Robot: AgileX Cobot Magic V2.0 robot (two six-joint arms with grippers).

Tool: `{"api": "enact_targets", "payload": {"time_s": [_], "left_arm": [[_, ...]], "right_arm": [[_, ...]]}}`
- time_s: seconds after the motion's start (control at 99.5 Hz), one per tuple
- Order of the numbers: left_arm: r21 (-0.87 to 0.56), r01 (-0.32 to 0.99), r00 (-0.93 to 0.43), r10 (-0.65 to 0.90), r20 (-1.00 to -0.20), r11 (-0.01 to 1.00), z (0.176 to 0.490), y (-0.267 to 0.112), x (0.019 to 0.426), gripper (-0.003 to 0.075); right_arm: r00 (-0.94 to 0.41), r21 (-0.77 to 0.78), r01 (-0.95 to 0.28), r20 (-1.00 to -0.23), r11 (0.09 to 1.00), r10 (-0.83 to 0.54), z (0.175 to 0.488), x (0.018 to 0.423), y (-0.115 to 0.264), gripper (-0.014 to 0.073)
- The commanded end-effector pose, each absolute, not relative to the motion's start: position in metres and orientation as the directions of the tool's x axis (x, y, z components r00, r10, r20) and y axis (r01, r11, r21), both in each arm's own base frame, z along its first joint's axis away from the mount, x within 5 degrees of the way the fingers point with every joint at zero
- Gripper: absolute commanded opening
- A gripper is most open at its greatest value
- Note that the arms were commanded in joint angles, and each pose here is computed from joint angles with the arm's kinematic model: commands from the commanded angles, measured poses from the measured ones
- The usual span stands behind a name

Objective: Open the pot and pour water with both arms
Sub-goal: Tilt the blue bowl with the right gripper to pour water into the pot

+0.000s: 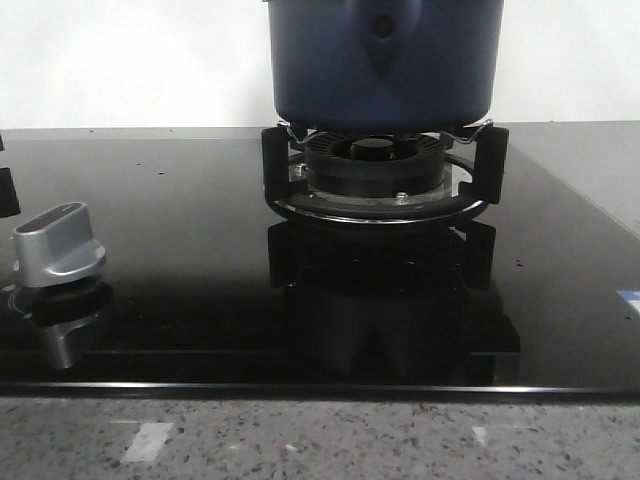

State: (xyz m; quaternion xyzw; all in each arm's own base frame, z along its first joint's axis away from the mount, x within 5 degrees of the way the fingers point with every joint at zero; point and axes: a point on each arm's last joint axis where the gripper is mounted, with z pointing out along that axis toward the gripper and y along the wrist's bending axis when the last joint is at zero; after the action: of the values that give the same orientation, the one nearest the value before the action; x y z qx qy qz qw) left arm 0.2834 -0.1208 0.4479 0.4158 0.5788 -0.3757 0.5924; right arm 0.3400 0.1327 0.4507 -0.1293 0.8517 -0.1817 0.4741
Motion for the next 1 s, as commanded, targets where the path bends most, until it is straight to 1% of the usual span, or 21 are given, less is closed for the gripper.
{"api": "enact_targets", "payload": {"time_s": [0.0, 0.1, 0.251, 0.452, 0.673, 0.995], "left_arm": [[0.064, 0.927, 0.100, -0.079, -0.992, 0.370, 0.479, -0.118, 0.266, 0.0333], [0.062, 0.919, 0.100, -0.080, -0.992, 0.390, 0.479, -0.117, 0.268, 0.0333], [0.061, 0.918, 0.100, -0.080, -0.992, 0.392, 0.479, -0.117, 0.268, 0.0333], [0.061, 0.918, 0.100, -0.080, -0.992, 0.392, 0.479, -0.117, 0.268, 0.0333], [0.061, 0.918, 0.100, -0.080, -0.992, 0.392, 0.479, -0.117, 0.268, 0.0333], [0.061, 0.918, 0.100, -0.080, -0.992, 0.392, 0.479, -0.117, 0.268, 0.0333]], "right_arm": [[-0.359, -0.485, 0.033, -0.822, 0.874, -0.443, 0.490, 0.325, 0.125, -0.0046], [-0.336, -0.530, 0.053, -0.807, 0.846, -0.485, 0.493, 0.323, 0.129, -0.0046], [-0.312, -0.576, 0.091, -0.791, 0.812, -0.526, 0.498, 0.321, 0.129, -0.0046], [-0.300, -0.581, 0.128, -0.795, 0.804, -0.527, 0.501, 0.321, 0.127, -0.0046], [-0.263, -0.607, 0.170, -0.787, 0.776, -0.558, 0.507, 0.321, 0.125, -0.0046], [-0.210, -0.630, 0.184, -0.775, 0.755, -0.596, 0.512, 0.322, 0.127, -0.0046]]}}
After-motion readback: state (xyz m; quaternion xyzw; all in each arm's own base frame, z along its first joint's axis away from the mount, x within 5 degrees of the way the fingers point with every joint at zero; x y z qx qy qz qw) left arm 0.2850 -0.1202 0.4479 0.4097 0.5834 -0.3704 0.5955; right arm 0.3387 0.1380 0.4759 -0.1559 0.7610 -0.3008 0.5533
